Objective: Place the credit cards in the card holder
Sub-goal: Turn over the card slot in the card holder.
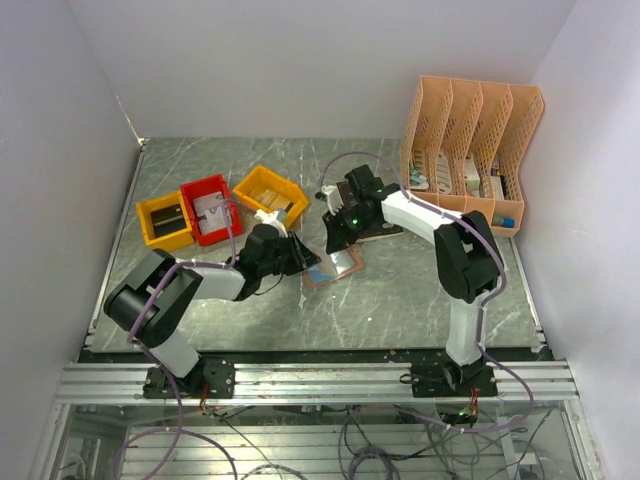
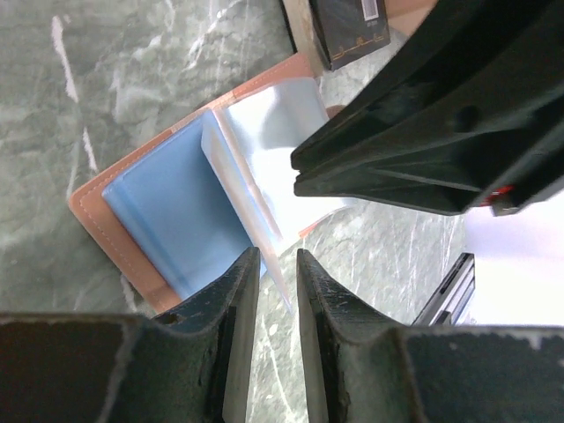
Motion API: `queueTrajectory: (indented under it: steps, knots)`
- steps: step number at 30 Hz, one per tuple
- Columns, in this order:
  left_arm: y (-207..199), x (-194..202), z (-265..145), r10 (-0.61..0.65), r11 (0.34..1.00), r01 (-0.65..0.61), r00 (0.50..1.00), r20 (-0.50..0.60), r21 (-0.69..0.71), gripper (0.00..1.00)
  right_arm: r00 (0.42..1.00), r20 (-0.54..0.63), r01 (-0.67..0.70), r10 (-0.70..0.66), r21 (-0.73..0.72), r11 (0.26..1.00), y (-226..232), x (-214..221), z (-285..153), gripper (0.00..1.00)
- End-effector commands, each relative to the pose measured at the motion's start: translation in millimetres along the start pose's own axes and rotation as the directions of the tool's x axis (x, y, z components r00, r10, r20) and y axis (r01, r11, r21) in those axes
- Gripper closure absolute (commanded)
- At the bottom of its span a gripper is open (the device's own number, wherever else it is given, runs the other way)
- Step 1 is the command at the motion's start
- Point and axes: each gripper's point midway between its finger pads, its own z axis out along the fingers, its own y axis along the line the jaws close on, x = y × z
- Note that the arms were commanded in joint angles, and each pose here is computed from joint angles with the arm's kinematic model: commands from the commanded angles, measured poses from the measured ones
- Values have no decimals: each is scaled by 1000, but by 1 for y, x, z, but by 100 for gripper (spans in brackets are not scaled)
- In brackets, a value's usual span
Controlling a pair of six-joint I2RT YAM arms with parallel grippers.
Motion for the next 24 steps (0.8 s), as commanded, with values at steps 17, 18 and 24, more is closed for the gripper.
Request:
queueTrajectory:
  steps: [17, 18, 24]
  knots:
    - [-61, -1, 66, 90, 986, -84, 995, -35, 146, 60, 978, 202, -72, 55, 82, 994, -39, -21, -87, 86]
    - [-60, 2, 70, 90, 986, -83, 995, -41, 145, 60, 976, 210, -73, 54, 82, 994, -40, -21, -90, 86]
    - [-56, 10, 85, 102, 983, -93, 993, -51, 160, 55, 964, 263, -52, 35, 58, 997, -33, -28, -105, 86]
